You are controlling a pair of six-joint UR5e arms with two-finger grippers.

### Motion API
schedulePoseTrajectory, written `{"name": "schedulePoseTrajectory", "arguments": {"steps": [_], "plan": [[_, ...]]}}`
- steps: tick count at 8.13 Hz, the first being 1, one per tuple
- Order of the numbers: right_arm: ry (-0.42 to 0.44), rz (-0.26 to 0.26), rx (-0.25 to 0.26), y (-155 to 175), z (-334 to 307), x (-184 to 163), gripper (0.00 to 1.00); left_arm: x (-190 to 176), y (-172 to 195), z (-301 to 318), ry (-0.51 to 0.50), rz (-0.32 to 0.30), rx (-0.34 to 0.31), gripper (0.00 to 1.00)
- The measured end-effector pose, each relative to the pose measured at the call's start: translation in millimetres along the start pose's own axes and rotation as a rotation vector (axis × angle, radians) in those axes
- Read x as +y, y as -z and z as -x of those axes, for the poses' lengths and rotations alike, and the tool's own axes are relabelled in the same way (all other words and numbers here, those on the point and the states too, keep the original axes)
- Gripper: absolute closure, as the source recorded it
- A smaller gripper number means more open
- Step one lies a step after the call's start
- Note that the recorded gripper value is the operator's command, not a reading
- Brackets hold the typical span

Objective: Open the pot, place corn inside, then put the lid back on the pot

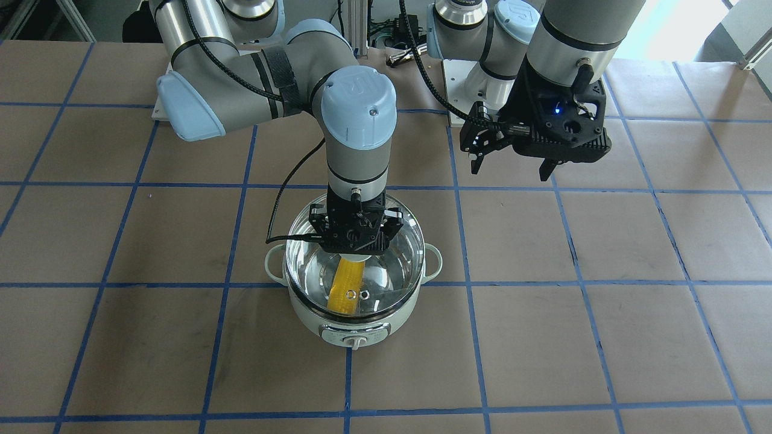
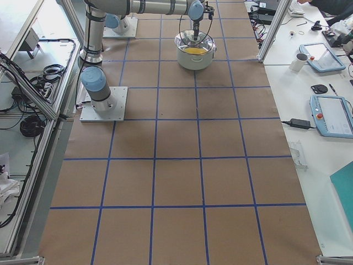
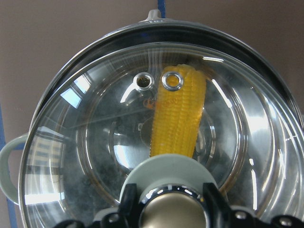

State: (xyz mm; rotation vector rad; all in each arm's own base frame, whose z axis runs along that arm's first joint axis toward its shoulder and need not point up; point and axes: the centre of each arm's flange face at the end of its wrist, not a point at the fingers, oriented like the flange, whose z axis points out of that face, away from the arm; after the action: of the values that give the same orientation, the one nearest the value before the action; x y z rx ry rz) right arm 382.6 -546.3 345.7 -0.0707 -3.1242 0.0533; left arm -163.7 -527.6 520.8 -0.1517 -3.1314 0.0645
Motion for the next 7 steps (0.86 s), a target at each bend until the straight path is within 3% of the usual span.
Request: {"name": "schedulePoseTrajectory", "arguments": {"steps": [7], "plan": [[0.003,-0.049,-0.024,6.2,1.3,-5.0,0.82,0.5,-0.1,-0.5,0.000,0.000,0.000,0.00]]}}
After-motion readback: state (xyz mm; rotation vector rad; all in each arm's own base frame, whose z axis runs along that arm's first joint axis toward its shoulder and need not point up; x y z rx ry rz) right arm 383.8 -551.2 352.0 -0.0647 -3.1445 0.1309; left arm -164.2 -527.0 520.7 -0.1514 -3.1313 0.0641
